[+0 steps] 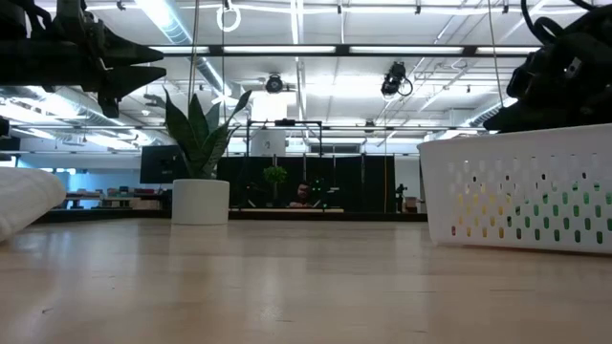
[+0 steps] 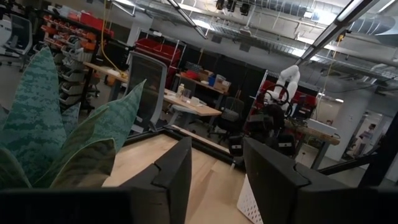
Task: Pick and placing Produce into tupperware
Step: Return to Home Position
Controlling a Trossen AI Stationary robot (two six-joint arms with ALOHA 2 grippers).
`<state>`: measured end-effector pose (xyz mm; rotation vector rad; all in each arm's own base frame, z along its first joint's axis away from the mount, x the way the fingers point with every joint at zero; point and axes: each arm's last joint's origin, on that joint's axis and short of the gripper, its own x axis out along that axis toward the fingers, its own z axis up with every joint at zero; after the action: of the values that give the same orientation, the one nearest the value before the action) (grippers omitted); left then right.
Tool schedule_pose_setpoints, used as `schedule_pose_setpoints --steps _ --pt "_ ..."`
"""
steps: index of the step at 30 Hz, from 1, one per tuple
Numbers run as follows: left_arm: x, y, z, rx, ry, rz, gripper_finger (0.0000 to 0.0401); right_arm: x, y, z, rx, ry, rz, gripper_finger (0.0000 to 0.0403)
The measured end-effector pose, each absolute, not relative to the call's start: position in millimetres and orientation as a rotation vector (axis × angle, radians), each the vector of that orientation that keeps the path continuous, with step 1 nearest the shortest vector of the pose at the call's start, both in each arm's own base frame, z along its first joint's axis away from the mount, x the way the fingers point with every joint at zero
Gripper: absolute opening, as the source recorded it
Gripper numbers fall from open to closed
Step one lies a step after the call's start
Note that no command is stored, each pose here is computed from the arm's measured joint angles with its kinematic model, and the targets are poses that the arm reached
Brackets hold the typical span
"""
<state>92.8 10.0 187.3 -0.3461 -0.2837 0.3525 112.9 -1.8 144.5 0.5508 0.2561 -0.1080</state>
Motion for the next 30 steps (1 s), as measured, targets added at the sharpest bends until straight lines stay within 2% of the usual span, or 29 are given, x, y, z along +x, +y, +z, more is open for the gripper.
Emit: schedule_pose_setpoints --steps 12,30 --pt "92.8 10.0 187.3 -0.346 -0.284 0.353 0.0137 112.8 -1.9 144.4 0.549 0.257 -0.111 0.0165" --pt "92.9 10.0 187.3 -0.345 -0.283 0.353 0.0154 112.8 -1.9 144.6 0.549 0.257 -0.111 0.0165"
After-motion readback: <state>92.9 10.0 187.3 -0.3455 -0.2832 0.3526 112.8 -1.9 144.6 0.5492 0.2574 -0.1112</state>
